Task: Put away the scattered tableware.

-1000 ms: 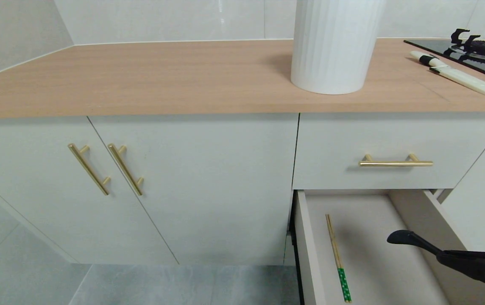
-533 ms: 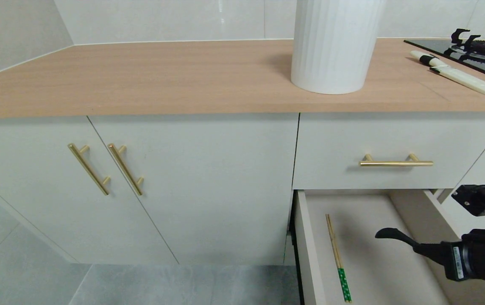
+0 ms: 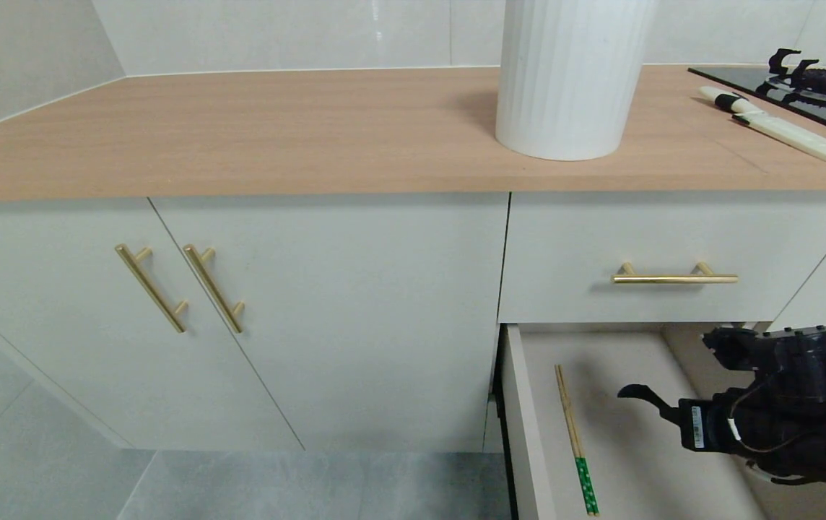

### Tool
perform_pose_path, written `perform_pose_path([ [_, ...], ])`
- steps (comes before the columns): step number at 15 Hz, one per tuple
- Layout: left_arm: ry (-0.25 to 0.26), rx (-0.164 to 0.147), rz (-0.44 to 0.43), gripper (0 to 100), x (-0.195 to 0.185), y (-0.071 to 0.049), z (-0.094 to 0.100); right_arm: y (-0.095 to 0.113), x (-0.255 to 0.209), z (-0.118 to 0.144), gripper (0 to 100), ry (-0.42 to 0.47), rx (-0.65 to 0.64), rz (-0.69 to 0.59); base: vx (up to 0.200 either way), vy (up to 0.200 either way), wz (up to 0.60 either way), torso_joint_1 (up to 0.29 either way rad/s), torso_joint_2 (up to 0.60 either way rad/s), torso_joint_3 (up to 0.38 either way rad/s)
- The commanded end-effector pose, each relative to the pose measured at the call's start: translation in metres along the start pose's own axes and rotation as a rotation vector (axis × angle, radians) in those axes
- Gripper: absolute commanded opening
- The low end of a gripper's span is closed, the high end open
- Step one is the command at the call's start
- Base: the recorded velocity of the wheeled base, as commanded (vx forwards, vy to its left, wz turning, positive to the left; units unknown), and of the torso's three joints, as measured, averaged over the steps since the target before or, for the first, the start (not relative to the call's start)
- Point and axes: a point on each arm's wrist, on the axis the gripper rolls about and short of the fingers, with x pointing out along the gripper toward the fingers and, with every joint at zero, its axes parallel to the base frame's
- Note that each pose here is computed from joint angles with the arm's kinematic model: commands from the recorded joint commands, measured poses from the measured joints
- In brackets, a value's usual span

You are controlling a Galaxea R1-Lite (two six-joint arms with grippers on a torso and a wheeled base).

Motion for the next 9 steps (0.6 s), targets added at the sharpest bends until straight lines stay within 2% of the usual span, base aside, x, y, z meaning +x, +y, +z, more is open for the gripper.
perform_pose_path([
  [1,0.0,0.0,0.0,100,0.0,0.0,0.0,-0.004,0.029,-0.025,0,0.089,-0.007,-0.032,0.0,0.0,0.0,0.0,0.0,0.0],
  [5,0.0,0.0,0.0,100,0.0,0.0,0.0,-0.007,0.052,-0.034,0,0.043,-0.006,-0.084,0.0,0.0,0.0,0.0,0.0,0.0],
  [9,0.0,0.0,0.0,100,0.0,0.0,0.0,-0.009,0.067,-0.042,0,0.035,-0.005,-0.11,0.0,0.0,0.0,0.0,0.0,0.0],
])
